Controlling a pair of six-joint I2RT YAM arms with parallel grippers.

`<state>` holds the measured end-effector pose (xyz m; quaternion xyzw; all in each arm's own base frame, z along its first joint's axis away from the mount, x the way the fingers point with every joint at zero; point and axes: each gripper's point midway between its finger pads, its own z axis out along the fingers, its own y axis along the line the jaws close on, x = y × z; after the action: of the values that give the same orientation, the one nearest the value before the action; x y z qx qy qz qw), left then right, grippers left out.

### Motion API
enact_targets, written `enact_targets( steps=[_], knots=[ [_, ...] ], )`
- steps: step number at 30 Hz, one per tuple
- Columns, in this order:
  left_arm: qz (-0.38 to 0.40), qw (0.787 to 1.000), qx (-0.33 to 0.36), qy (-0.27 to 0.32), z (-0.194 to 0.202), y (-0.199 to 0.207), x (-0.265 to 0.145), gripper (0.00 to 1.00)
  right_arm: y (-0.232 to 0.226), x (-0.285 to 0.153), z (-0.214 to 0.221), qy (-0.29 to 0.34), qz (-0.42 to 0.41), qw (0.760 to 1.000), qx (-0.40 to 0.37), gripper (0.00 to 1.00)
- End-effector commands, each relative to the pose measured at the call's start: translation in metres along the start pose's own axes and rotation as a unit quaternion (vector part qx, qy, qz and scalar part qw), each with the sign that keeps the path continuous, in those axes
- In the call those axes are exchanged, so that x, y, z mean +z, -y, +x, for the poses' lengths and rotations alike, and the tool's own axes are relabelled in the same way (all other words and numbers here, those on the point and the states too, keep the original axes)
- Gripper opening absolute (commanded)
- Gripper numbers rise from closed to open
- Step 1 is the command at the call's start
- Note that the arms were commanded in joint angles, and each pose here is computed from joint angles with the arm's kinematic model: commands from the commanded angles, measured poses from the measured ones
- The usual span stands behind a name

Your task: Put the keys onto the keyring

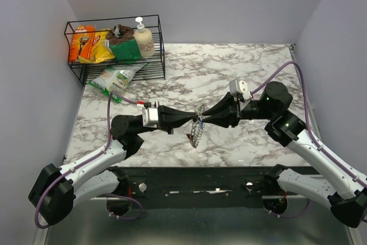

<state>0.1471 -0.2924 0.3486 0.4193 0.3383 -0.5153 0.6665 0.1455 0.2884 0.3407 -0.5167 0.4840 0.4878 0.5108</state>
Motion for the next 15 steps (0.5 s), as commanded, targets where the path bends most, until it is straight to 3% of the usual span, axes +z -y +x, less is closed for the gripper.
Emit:
enact_targets(
  steps=[1,10,15],
  knots=[
    [0.016,0.999,0.034,0.026,-0.0242,0.0002,0.0093,0.0,-0.0001,0.005,-0.0011,0.007,-0.009,1.0,0.009,0.33],
    [0.023,0.999,0.032,0.023,-0.0236,0.0011,0.0114,0.0,0.0025,0.0092,0.0039,0.005,-0.014,1.0,0.02,0.33],
    [0.023,0.999,0.035,0.029,-0.0275,0.0005,0.0122,0.0,0.0027,0.0116,0.0086,0.0,-0.02,0.999,0.028,0.23]
  ],
)
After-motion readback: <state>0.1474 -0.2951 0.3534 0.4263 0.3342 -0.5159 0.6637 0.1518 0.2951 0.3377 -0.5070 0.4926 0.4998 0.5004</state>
